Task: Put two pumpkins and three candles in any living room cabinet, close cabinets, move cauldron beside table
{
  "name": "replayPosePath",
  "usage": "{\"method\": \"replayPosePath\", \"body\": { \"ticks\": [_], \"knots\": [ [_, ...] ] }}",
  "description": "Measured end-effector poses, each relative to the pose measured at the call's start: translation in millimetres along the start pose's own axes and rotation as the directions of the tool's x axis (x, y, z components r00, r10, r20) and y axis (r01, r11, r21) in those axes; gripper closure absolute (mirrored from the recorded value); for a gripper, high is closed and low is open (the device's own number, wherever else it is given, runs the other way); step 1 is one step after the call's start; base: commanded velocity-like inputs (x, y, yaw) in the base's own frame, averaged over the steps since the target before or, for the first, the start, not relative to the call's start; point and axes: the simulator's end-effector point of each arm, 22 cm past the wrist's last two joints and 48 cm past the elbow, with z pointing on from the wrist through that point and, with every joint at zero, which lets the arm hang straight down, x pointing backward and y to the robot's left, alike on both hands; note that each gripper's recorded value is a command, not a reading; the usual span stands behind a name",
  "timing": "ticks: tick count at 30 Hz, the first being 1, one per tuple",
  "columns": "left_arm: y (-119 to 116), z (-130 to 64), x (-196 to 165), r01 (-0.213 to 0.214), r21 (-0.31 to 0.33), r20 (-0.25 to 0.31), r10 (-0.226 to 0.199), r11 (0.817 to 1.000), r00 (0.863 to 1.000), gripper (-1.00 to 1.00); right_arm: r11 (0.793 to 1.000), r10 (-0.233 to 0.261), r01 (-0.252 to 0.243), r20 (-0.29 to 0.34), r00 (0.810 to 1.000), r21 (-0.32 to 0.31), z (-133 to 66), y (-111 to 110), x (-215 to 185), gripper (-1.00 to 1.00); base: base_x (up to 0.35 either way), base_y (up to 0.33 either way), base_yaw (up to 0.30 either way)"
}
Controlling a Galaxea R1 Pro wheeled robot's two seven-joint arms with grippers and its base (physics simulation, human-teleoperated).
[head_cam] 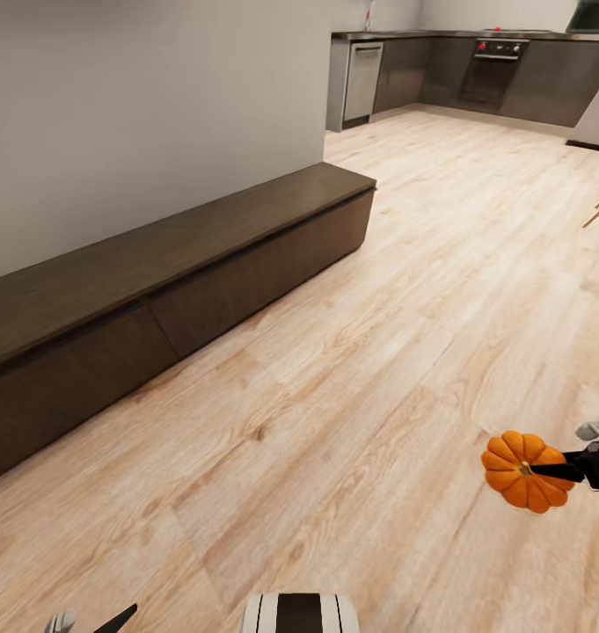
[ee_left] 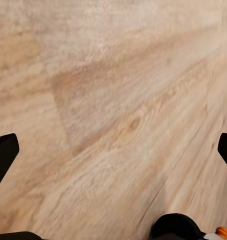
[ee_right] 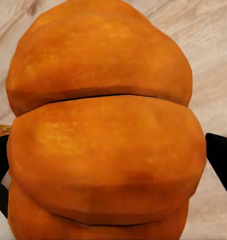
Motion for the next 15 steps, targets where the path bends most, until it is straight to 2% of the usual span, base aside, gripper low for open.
{"method": "replayPosePath", "body": {
  "ticks": [7,15],
  "knots": [
    [-9,1.3,-6,-0.014,0.02,0.015,0.014,1.0,1.0,-1.0,0.998,-0.037,0.035,0.043,0.998,0.059,-46.8,-8,-18,1.0,0.0,0.0,0.0],
    [-19,1.0,-15,-0.031,0.04,0.033,0.03,0.999,0.999,-1.0,0.995,-0.072,0.064,0.107,0.992,0.072,-73.3,2,-44,1.0,0.0,0.0,0.0]
  ]
}}
